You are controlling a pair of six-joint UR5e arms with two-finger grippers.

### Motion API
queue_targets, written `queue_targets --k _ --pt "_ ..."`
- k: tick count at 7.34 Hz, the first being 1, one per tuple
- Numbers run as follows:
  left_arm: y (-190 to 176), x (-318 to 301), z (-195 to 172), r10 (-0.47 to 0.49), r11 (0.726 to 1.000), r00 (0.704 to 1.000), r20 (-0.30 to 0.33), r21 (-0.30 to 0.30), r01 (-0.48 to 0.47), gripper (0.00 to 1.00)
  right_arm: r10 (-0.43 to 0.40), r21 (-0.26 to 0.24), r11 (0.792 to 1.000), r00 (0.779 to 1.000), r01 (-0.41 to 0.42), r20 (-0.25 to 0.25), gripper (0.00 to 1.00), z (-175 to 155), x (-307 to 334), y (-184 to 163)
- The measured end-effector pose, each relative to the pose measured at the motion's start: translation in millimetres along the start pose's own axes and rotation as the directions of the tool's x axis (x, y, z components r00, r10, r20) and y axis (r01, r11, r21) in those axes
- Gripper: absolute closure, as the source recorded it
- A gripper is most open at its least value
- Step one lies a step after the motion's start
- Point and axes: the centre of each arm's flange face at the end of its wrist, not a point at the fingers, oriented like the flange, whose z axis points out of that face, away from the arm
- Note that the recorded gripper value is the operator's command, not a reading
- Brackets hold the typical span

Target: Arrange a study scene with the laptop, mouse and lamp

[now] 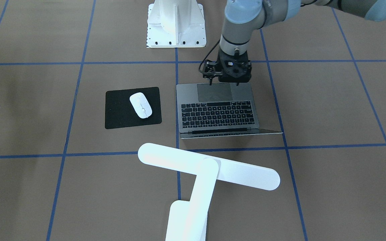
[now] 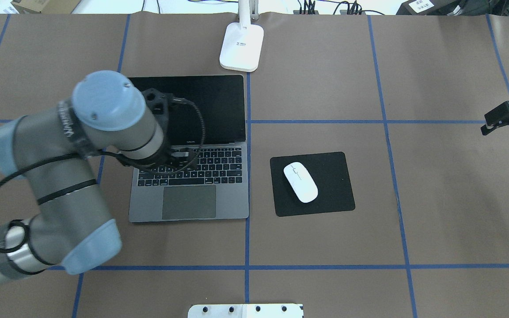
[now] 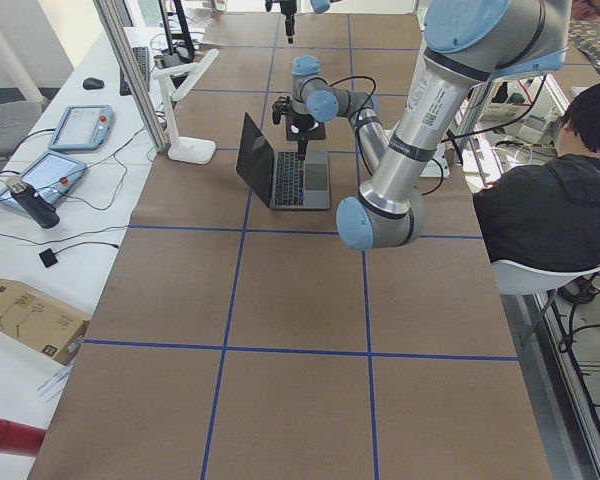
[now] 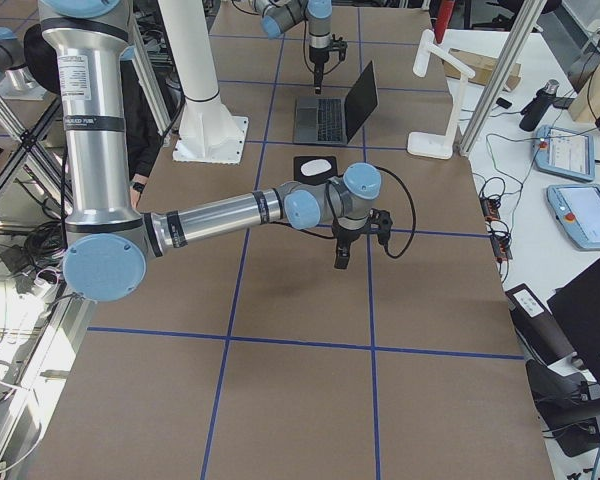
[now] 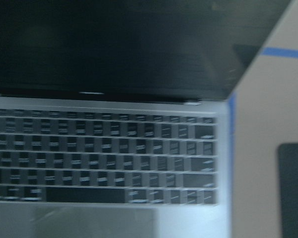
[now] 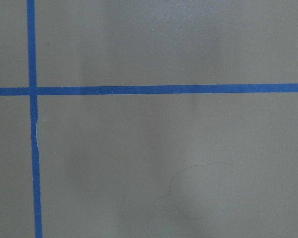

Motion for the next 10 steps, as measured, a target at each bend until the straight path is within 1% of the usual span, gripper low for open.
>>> queue_targets --k 1,2,4,5,6,7,8,9,10 --pt "4.2 -61.6 -0.8 0.036 0.999 0.998 0.048 0.001 -0.036 0.00 -0.003 0.007 1.000 1.000 0.003 0.003 0.01 -7.7 29.5 6.4" --pt "1.3 -117.8 -1.4 0.033 0.999 0.996 0.081 0.008 -0.034 0.00 -0.004 0.016 1.000 1.000 0.004 0.017 0.01 -17.3 60.2 14.9" --pt "-0.1 -245.3 1.4 0.047 0.998 0.993 0.106 0.047 -0.052 0.00 0.050 0.058 0.997 0.997 -0.053 0.061 0.01 -46.1 108.7 29.1" --pt "-0.6 -314.7 -6.5 0.061 0.997 0.993 0.102 0.041 -0.065 0.00 0.074 0.066 0.995 0.996 -0.078 0.057 0.01 -48.2 124.4 30.3" --pt "-5.0 -393.0 -24.0 0.069 0.997 0.995 0.076 0.028 -0.072 0.00 0.087 0.074 0.993 0.996 -0.090 0.034 0.01 -47.1 134.5 27.9" --pt "-6.3 -464.8 -40.0 0.091 0.995 0.995 0.046 0.028 -0.093 0.00 0.083 0.091 0.992 0.996 -0.084 0.013 0.01 -48.2 137.7 25.1" --pt "-3.3 -524.4 -48.5 0.121 0.992 0.992 0.035 0.033 -0.122 0.00 0.081 0.099 0.992 0.997 -0.080 0.000 0.01 -45.6 142.6 24.8" --pt "2.4 -566.8 -48.4 0.122 0.992 0.992 0.037 0.029 -0.123 0.00 0.093 0.091 0.992 0.996 -0.092 -0.010 0.01 -38.0 152.2 26.4" --pt "9.1 -596.6 -42.3 0.100 0.995 0.994 0.037 0.019 -0.100 0.00 0.111 0.077 0.991 0.993 -0.109 -0.024 0.01 -29.0 163.9 29.5"
